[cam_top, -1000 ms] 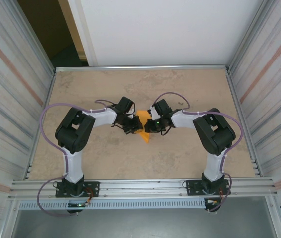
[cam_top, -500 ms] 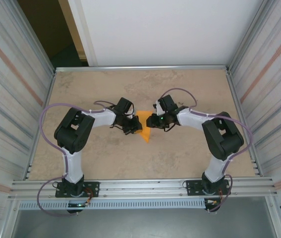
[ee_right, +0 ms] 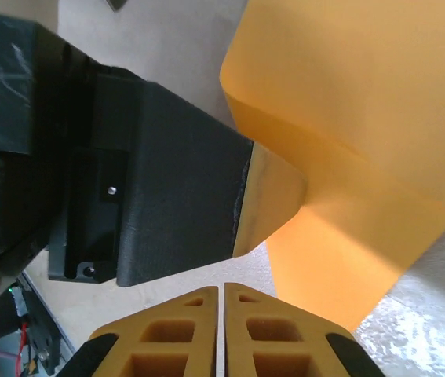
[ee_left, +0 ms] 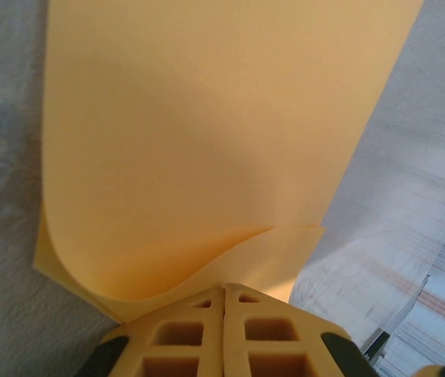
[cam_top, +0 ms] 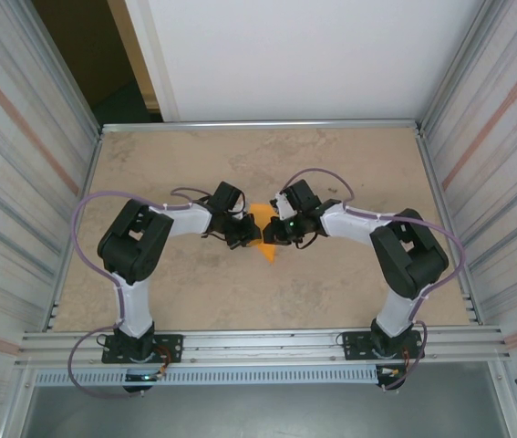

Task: Fold a paper plane with a square sheet of paper (pick it up from the middle)
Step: Third fold the triangle at the center of the table.

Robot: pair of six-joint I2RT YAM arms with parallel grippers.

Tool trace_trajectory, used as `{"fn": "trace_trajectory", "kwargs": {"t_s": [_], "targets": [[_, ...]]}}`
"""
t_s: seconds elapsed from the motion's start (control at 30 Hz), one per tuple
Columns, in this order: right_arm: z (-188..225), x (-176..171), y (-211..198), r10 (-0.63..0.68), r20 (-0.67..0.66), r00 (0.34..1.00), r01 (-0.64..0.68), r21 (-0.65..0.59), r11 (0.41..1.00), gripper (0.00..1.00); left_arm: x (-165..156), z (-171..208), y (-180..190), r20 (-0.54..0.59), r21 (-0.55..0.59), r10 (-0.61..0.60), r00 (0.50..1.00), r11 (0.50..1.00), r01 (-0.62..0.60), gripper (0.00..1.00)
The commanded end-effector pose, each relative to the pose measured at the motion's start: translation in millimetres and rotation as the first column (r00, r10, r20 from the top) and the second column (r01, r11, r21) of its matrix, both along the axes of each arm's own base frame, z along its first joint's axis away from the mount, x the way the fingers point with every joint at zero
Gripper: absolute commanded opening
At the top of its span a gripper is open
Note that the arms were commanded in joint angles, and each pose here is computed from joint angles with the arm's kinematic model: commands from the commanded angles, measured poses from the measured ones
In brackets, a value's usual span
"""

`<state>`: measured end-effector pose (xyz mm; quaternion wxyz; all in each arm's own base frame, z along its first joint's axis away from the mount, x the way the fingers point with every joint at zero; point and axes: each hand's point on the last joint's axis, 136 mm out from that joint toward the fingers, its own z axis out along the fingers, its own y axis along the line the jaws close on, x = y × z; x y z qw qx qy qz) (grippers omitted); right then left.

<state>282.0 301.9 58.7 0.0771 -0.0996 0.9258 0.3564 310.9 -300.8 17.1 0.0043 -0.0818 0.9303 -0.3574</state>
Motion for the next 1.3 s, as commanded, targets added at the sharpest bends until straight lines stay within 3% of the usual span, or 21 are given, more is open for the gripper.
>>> {"fn": "trace_trajectory", "kwargs": {"t_s": [0.0,0.93,1.27], "targets": [[-11,-10,4,0.011,-0.070,0.998,-0.010,0.018,1.000,0.08,-17,-36,28,-0.084,0.134,0.059,0.995,0.990,-0.048,0.08],[-57,-21,-3,0.029,-0.187,0.982,-0.036,-0.036,0.999,0.06,-12,-26,24,-0.068,0.095,0.047,0.997,0.995,-0.040,0.09],[-75,-28,-18,0.017,-0.225,0.974,-0.045,-0.119,0.992,0.06,9,4,21,0.031,0.025,-0.022,0.999,0.999,0.021,0.10]]}}
